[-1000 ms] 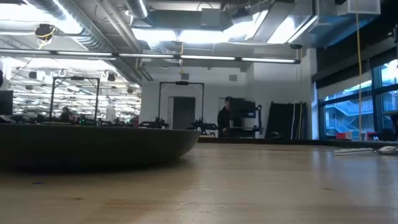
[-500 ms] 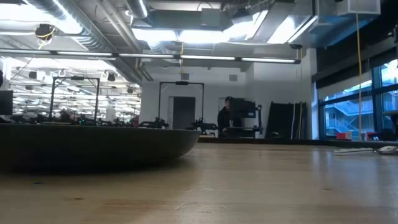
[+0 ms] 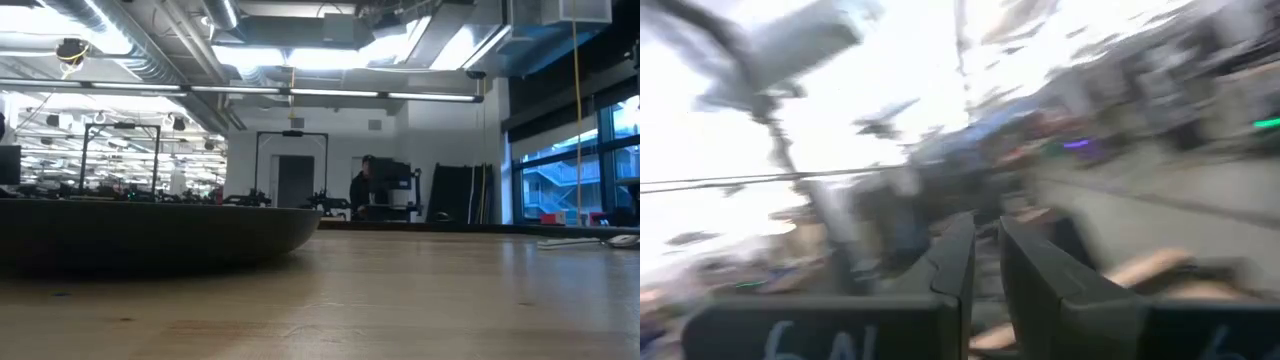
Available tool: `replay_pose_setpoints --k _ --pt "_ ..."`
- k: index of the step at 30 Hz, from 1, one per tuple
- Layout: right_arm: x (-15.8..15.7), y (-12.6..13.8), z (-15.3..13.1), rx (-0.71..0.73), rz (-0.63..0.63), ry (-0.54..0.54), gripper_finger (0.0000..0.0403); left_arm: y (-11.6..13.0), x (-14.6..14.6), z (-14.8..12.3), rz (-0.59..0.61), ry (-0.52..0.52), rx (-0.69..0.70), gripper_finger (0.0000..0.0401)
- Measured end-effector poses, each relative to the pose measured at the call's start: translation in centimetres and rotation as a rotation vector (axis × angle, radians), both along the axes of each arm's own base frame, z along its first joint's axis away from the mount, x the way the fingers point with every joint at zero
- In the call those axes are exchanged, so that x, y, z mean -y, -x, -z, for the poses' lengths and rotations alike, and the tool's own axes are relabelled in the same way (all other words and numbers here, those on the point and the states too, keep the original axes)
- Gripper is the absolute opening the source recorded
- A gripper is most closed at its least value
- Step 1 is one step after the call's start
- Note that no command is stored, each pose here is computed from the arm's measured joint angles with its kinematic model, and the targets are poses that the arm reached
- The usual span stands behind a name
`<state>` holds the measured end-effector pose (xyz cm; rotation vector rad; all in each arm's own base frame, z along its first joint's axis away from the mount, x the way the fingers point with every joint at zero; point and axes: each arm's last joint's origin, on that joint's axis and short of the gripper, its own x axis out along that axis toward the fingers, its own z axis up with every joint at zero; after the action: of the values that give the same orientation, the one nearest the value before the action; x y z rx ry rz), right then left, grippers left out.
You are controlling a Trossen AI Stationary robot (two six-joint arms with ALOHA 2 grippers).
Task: Pick and place plate/cup/fork/spoon on tray
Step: Prepare the black plate
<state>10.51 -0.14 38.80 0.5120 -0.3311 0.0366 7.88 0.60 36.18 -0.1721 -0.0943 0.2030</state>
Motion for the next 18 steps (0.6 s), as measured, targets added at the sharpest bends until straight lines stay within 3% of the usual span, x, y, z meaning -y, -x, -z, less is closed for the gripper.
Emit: replay_pose_setpoints --k 2,5,11,15,18 --pt "-0.3 -1.8 0.1 -0.008 -0.095 -0.036 0.0053 0.1 -0.1 -0.3 -0.042 0.015 0.033 0.0000" --pt "-0.5 -5.4 1.4 -0.122 -0.121 -0.066 0.0053 0.2 -0.3 -0.2 -0.122 0.016 0.027 0.0000" --pt "-0.9 -11.9 3.4 -0.323 -0.220 -0.049 0.0053 0.2 -0.3 -0.3 -0.113 0.114 0.056 0.0000" --pt "-0.6 -15.0 4.3 -0.409 -0.246 -0.081 0.0053 0.3 -0.3 -0.5 -0.085 0.280 0.102 0.0000" --pt "-0.4 -16.4 3.0 -0.388 -0.325 -0.091 0.0053 0.8 -0.3 -1.5 -0.067 0.374 0.139 0.0000"
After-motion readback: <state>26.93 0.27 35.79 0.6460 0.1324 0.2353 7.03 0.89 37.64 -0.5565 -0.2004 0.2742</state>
